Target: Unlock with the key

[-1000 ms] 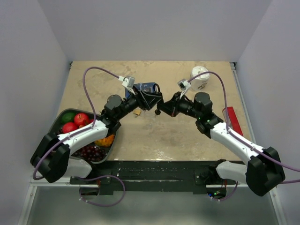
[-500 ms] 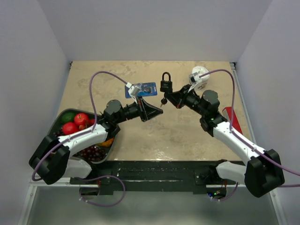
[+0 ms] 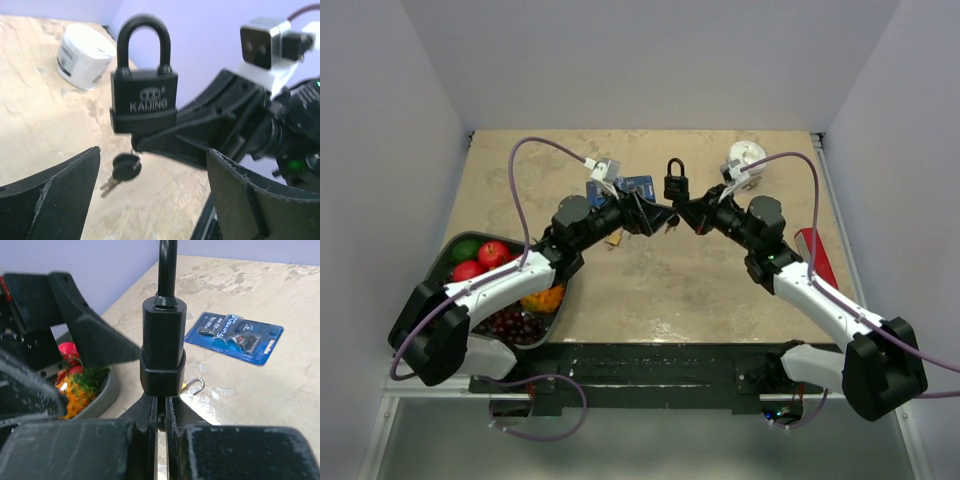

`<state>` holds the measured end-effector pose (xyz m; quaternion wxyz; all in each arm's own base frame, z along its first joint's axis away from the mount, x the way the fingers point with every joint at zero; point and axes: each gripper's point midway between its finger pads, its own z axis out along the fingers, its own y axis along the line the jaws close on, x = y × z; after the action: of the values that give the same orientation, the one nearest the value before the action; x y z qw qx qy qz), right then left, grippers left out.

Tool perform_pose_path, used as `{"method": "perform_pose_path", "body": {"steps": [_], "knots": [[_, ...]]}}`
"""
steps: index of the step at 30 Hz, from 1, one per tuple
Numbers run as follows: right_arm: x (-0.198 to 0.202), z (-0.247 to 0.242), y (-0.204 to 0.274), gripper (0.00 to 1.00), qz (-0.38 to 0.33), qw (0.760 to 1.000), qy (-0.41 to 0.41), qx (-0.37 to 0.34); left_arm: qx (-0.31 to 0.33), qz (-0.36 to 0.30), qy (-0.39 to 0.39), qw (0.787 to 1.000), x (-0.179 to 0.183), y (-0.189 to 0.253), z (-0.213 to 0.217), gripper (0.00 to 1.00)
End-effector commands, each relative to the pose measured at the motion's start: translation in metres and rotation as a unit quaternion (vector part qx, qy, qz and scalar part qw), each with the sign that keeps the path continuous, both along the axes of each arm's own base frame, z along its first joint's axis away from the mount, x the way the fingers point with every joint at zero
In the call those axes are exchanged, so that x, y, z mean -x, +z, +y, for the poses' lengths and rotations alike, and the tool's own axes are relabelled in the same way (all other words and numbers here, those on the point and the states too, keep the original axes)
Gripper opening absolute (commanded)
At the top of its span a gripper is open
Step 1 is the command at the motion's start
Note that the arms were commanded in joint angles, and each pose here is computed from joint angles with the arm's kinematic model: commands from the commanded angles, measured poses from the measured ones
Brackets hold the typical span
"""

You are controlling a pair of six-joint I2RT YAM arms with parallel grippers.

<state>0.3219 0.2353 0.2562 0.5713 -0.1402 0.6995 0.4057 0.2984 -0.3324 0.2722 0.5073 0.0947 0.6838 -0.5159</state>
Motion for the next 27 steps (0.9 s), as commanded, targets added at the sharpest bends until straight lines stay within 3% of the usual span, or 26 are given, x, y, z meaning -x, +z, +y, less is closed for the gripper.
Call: {"method": "perform_pose_path", "body": {"steps": [1,10,17,23,26,27], "knots": [[0.001,0.002,0.046,0.0,-0.093,0.995,-0.007,-0.021,-0.034,-0.039,0.063,0.997,-0.03,0.019,0.001,0.93],[0.004,0.011,0.039,0.0,-0.093,0.996,-0.011,0.0,-0.067,-0.041,0.072,0.994,-0.053,0.018,-0.017,0.98],[0.005,0.016,0.035,0.0,-0.096,0.995,-0.021,0.016,-0.067,-0.031,0.086,0.994,-0.058,0.013,-0.023,0.94],[0.004,0.017,0.032,0.0,-0.094,0.995,-0.033,0.023,-0.056,-0.019,0.092,0.994,-0.057,0.011,-0.026,0.74],[0.004,0.017,0.033,0.0,-0.094,0.995,-0.037,0.022,-0.052,-0.01,0.09,0.995,-0.056,0.006,-0.029,0.57],[0.003,0.017,0.032,0.0,-0.092,0.995,-0.039,0.023,-0.05,-0.008,0.089,0.995,-0.055,0.005,-0.03,0.46]]}}
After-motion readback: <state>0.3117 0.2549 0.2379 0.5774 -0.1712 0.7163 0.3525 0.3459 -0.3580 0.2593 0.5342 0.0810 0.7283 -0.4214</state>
